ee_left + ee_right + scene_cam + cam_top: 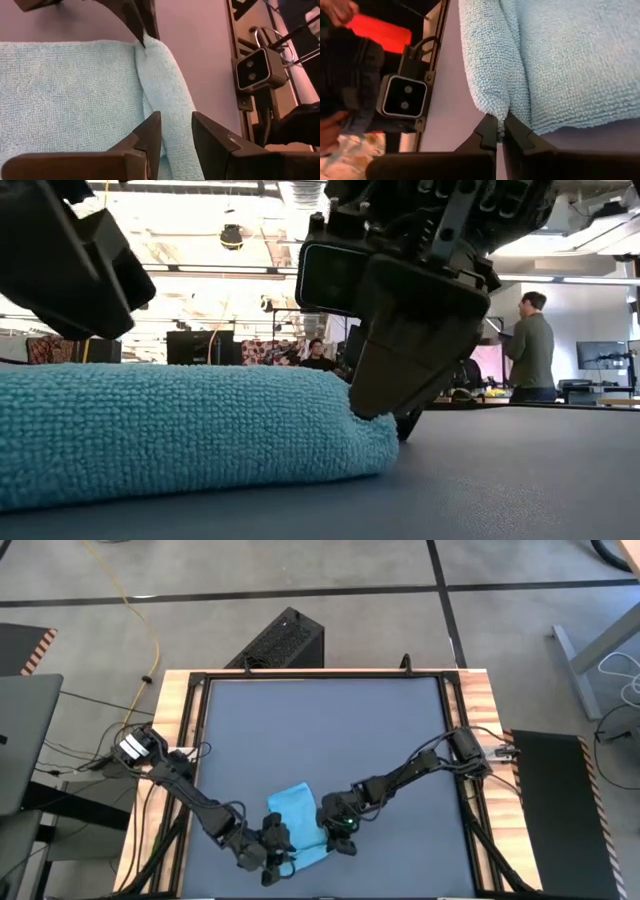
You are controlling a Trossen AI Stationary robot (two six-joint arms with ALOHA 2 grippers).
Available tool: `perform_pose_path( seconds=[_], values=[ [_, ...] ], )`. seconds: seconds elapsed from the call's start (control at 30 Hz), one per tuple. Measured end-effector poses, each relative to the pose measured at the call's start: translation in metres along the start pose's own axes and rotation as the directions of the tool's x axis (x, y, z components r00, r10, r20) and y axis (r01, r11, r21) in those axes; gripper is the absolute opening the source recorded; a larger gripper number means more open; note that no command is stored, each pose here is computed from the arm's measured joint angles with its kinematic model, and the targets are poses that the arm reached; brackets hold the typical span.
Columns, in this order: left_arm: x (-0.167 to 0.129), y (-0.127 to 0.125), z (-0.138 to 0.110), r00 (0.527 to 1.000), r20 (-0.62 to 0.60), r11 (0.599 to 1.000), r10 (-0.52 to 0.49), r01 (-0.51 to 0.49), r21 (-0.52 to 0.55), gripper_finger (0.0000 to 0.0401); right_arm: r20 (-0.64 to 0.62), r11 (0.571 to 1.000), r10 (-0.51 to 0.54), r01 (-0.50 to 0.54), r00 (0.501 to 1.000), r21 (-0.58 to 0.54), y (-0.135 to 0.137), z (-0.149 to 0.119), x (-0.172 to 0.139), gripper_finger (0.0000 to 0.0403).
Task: Roll towel
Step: Roll the blue towel
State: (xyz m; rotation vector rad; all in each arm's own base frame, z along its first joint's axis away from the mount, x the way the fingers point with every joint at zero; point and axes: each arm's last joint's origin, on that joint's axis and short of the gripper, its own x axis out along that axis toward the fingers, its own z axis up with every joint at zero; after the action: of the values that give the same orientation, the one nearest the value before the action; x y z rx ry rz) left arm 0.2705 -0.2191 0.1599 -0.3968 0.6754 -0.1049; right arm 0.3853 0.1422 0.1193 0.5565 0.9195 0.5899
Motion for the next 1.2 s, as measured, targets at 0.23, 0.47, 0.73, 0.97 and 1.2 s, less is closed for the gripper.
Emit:
perform_pose_path(
  seconds=[0.23,0.47,0.73,0.97,1.2],
  values=[
    [0.005,0.003,-0.004,1.0,-0.013,1.0,0.017,-0.017,0.004,0.0095,-0.003,0.99,0.009,-0.008,1.0,0.141,0.003,0.0,0.001,0.003],
    [0.009,0.005,-0.005,1.0,-0.024,1.0,0.008,-0.009,-0.011,0.0095,-0.01,0.94,0.008,-0.004,1.0,0.342,0.0,0.001,-0.001,0.003],
    [0.025,0.011,-0.019,0.995,-0.095,0.997,0.007,-0.014,-0.07,0.0095,-0.056,0.884,-0.035,0.057,0.998,0.464,-0.003,-0.004,-0.002,0.003],
    [0.028,0.014,-0.025,0.988,-0.155,0.991,0.004,-0.025,-0.132,0.0095,-0.066,0.847,-0.108,0.126,0.992,0.516,-0.005,-0.008,-0.001,0.0028],
    [0.028,0.016,-0.027,0.98,-0.201,0.985,0.003,-0.038,-0.169,0.0095,-0.074,0.821,-0.15,0.166,0.986,0.546,-0.007,-0.01,-0.002,0.0027]
  ],
)
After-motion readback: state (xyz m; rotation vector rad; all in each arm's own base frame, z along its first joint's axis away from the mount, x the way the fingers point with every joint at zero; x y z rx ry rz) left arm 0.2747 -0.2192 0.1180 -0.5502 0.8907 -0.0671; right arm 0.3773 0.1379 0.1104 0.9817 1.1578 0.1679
